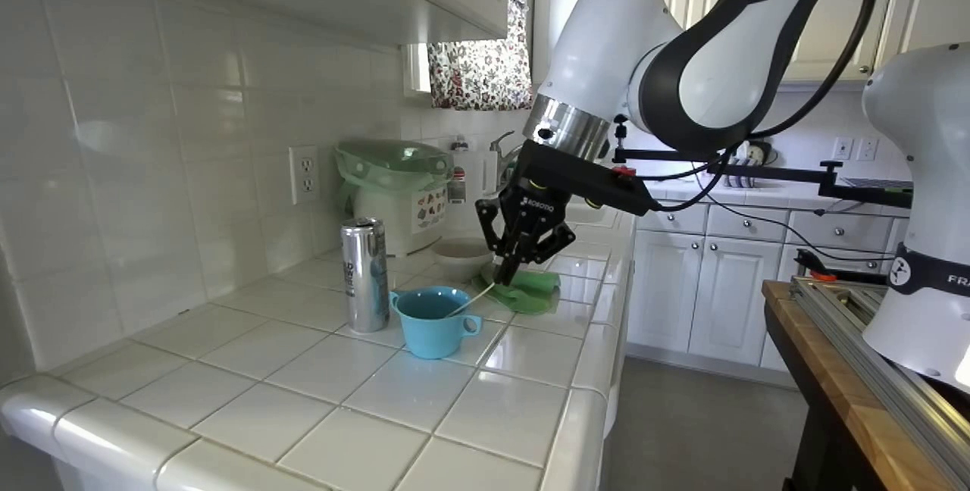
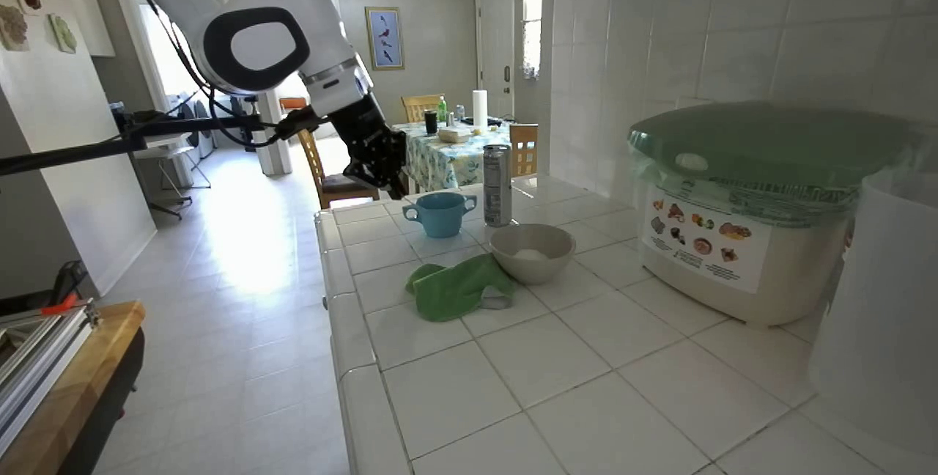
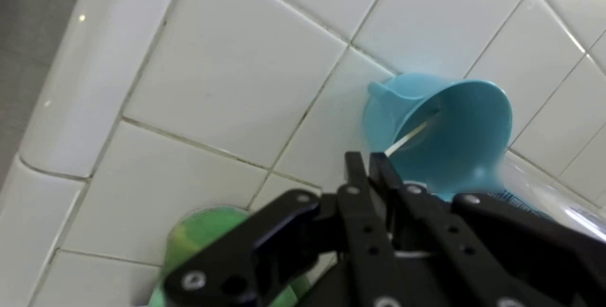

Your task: Use the stick to stir the bowl

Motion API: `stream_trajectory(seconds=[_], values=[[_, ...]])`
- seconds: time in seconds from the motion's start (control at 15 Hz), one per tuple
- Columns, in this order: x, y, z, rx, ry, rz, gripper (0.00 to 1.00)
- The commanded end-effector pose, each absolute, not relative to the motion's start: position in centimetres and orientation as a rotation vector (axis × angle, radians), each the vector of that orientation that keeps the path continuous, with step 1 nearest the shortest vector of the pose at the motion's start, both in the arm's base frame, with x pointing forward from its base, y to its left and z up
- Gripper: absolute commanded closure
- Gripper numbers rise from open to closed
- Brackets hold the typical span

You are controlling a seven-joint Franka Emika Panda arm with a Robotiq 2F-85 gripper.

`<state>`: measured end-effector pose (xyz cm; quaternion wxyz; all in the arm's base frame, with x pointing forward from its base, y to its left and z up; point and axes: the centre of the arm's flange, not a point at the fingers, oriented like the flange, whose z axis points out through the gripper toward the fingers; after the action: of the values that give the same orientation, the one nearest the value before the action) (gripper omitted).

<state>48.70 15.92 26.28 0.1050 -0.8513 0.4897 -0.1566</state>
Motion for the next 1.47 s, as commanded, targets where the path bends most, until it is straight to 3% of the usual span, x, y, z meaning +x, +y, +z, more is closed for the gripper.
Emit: stream_trajectory(seconds=[0.0,0.6,1.4], values=[[49.5,15.7,26.4,-2.52,1.407,-0.443,1.0],[51.9,14.9,29.2,-2.582,1.286,-0.501,0.99],[53.6,14.9,42.4,-2.706,0.966,-0.387,0.99]])
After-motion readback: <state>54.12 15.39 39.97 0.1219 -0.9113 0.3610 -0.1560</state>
